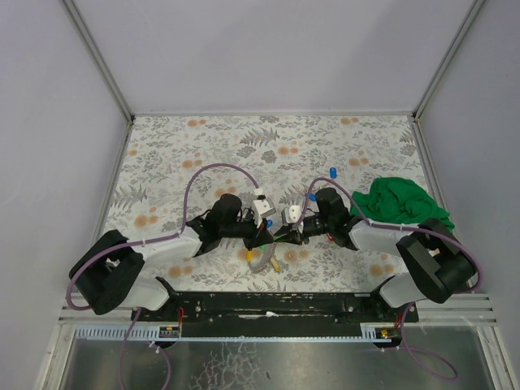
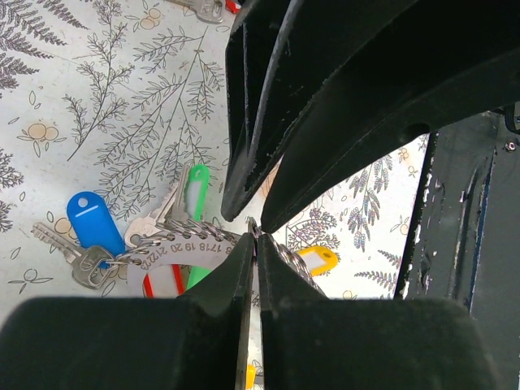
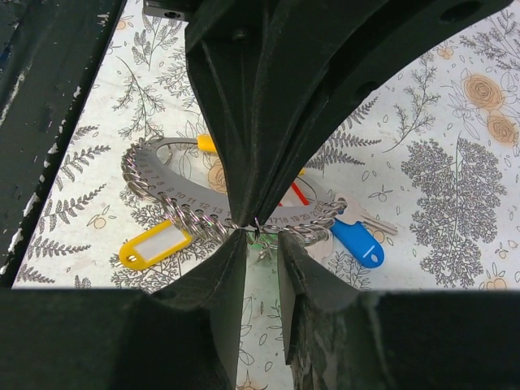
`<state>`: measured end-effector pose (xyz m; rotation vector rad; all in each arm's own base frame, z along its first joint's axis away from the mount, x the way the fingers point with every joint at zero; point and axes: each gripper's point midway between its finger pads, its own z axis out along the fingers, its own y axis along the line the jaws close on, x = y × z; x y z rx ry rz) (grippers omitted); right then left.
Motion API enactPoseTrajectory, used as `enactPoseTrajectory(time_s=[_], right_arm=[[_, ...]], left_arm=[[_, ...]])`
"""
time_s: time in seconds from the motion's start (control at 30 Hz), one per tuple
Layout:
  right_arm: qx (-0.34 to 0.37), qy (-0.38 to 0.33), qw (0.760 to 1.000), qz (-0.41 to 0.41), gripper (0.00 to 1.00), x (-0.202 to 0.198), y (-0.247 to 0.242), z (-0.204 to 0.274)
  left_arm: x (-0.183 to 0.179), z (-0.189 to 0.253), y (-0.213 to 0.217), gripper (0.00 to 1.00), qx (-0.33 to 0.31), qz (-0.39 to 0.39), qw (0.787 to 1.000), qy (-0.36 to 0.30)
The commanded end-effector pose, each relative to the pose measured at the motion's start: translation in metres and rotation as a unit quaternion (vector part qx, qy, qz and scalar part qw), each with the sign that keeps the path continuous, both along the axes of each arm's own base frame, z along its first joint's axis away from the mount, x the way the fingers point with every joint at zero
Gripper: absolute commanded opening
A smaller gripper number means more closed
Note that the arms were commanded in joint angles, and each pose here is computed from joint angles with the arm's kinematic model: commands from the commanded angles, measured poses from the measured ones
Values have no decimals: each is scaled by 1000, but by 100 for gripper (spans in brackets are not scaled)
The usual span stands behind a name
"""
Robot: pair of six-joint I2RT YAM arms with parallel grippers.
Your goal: Put the keys on the keyring
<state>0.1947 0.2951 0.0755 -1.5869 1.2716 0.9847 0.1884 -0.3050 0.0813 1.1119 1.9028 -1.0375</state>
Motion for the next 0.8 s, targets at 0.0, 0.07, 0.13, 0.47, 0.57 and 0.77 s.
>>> enactPoseTrajectory(time_s=[0.0,0.07,0.13,0.47,0.57,0.77], right_arm=[[28,-17,999,18,28,5,11,18],[29,-16,999,19,27,5,12,18],[29,-14,999,20,25,5,13,17],[42,-24,999,7,0,8,12,20],[56,-30,998,-6,0,12,10,24],[87,-26,996,-22,0,15,7,32]], left_arm=[[4,23,-10,0,-30,-13,999,-36],[3,24,-11,0,-34,-17,999,-37],[3,25,-11,0,-36,-16,998,-39],[4,23,-7,5,-45,6,998,-40],[12,25,1,10,-53,44,996,-57],[23,30,17,15,-77,94,990,-71]])
